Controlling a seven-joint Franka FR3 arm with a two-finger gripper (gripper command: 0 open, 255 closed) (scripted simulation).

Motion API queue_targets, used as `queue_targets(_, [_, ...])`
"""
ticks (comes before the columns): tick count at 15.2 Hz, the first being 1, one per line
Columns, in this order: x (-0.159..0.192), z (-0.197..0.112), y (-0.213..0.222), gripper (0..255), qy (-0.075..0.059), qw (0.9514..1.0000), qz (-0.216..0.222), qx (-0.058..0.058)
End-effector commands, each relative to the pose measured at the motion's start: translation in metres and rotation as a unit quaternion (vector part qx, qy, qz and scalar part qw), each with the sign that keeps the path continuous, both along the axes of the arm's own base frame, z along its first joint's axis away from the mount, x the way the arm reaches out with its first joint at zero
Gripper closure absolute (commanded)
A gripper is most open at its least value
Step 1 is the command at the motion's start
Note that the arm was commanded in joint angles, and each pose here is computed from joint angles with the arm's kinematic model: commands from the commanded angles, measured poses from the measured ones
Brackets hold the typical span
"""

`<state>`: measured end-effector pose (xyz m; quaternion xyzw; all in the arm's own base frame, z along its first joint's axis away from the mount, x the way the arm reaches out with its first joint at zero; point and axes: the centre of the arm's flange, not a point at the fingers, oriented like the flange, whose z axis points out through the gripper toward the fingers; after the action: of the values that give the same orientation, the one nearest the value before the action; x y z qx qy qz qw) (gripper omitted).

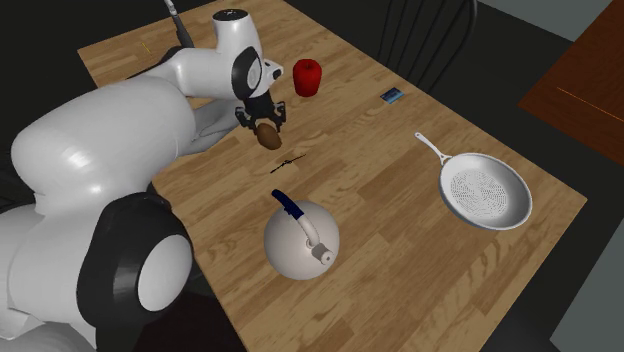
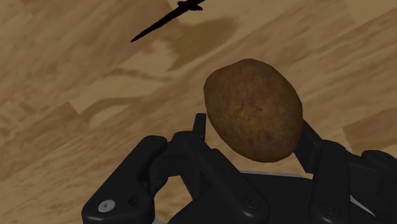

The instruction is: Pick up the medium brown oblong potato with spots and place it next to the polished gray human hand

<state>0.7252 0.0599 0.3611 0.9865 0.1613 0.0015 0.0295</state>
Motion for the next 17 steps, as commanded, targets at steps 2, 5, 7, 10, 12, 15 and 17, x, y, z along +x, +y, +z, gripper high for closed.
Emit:
queue_targets(2, [0.000,-0.021,0.000,255,0.003,1.0000,-0.001,-0.001])
queue_targets(5, [0.000,-0.021,0.000,255,0.003,1.0000,-0.001,-0.001])
queue_targets(7, [0.000,-0.021,0.000,255,0.003,1.0000,-0.001,-0.001])
queue_targets(10, [0.000,-0.021,0.000,255,0.003,1.0000,-0.001,-0.001])
queue_targets(12, [0.001,-0.021,0.002,0,0.003,1.0000,0.000,-0.001])
queue_targets(15, [0.001,-0.022,0.002,0,0.003,1.0000,0.000,-0.001])
queue_targets(17, [0.000,-0.008,0.001,0,0.003,1.0000,-0.001,-0.001])
